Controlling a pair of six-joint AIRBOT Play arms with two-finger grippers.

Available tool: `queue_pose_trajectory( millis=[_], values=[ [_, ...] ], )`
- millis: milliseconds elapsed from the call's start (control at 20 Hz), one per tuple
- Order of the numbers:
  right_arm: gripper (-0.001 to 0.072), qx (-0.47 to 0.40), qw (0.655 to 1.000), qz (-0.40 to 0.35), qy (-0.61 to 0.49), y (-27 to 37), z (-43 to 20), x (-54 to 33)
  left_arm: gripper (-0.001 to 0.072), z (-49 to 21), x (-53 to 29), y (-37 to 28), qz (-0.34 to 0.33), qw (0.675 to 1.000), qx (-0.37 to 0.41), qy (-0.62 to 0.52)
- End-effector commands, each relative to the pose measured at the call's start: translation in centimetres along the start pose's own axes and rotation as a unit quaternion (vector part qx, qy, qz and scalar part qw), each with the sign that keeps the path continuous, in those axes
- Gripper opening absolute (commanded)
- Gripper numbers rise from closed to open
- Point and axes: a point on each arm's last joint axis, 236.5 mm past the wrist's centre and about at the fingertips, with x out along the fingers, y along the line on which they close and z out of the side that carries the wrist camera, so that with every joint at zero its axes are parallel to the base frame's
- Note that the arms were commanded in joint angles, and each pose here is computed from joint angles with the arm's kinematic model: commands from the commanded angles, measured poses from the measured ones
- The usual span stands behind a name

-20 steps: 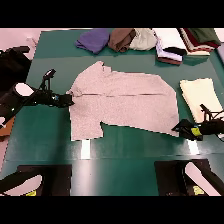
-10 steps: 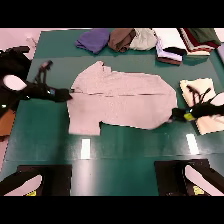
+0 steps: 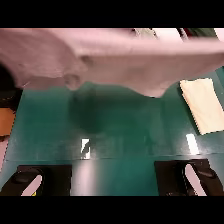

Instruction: Fold the shirts.

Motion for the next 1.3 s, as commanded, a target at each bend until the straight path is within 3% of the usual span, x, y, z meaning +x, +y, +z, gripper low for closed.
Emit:
queue_pose_trajectory(
  millis=[0,150,350,600,800,1000,1250],
  values=[
    [0.0015,-0.034,0.992,-0.060,-0.104,0.4,6.1,-7.7,0.0020,9.1,-8.1,-2.4,0.026,0.990,0.045,-0.130],
    [0.0014,-0.035,0.995,-0.066,-0.067,0.0,6.0,-7.5,0.0020,7.9,-7.7,0.2,0.077,0.991,0.034,-0.102],
    [0.0014,-0.011,0.999,0.015,0.048,0.4,2.6,-0.9,0.0021,-4.4,0.4,4.7,0.090,0.988,-0.017,0.122],
    [0.0014,0.004,0.953,0.048,0.300,-0.7,-11.4,11.7,0.0021,-25.3,9.1,8.8,0.076,0.919,-0.115,0.370],
    [0.0014,-0.028,0.897,0.023,0.441,-2.2,-22.8,19.5,0.0021,-39.9,12.4,11.8,0.100,0.866,-0.163,0.462],
    [0.0014,-0.013,0.877,0.028,0.480,-2.9,-27.3,26.0,0.0021,-45.3,16.9,14.5,0.114,0.858,-0.175,0.470],
    [0.0014,-0.018,0.894,0.027,0.446,-3.4,-24.7,31.3,0.0021,-44.5,21.6,16.5,0.104,0.870,-0.157,0.456]
  ],
)
